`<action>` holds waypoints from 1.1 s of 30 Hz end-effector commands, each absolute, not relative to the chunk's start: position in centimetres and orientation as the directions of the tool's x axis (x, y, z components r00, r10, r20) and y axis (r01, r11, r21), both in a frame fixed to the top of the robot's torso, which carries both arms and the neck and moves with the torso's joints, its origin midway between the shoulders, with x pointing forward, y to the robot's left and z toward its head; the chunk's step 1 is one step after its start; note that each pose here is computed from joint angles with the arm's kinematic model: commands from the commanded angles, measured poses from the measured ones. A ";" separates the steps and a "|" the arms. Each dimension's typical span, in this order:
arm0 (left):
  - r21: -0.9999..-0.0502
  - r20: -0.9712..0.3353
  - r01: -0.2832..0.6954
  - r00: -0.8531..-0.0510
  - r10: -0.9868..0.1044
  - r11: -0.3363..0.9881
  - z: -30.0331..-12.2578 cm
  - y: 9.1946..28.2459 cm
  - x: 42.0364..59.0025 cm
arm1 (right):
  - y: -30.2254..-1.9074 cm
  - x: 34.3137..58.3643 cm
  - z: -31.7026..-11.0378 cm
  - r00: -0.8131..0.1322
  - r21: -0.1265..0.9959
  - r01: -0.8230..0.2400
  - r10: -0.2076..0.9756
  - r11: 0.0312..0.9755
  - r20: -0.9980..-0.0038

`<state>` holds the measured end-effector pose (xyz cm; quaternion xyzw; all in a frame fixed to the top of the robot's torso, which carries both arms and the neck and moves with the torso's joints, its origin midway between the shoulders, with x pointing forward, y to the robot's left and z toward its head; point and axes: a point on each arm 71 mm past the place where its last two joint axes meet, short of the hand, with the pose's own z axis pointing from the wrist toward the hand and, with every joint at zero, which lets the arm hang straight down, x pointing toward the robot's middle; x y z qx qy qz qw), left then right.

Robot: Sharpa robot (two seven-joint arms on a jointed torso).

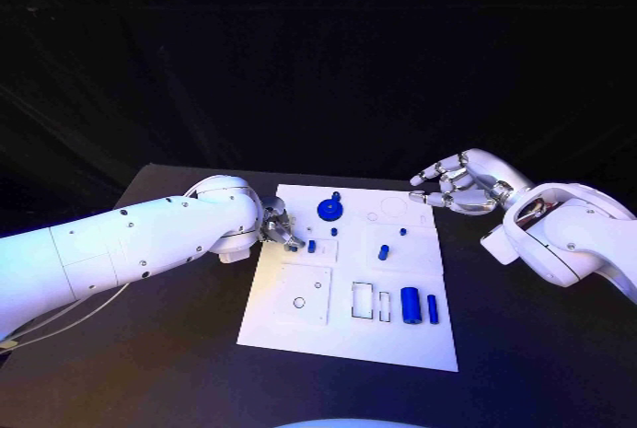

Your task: Assemble the parts on the task board

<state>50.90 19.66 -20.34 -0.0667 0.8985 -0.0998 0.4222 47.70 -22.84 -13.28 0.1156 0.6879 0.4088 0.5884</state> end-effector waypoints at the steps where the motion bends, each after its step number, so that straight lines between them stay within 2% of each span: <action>1: -0.229 -0.738 -0.038 -0.645 -0.199 0.973 -20.5 19.7 50.9 | -22.8 47.7 -13.3 -0.283 0.697 -0.327 0.638 0.638 -0.716; 10: -0.243 -0.741 -0.061 -0.633 -0.226 0.968 -20.5 20.1 51.1 | -22.9 47.7 -13.3 -0.282 0.697 -0.326 0.638 0.639 -0.716; 22: -0.387 -0.732 -0.130 -0.559 -0.390 0.913 -19.9 20.3 51.2 | -22.9 47.7 -13.3 -0.282 0.696 -0.326 0.637 0.640 -0.718; 29: -0.516 -0.735 -0.116 -0.450 -0.508 0.849 -19.0 20.5 51.7 | -22.9 47.7 -13.3 -0.282 0.696 -0.326 0.637 0.640 -0.718; 33: -0.591 -0.731 -0.062 -0.379 -0.567 0.804 -18.3 20.6 52.0 | -22.9 47.7 -13.3 -0.280 0.696 -0.325 0.637 0.640 -0.718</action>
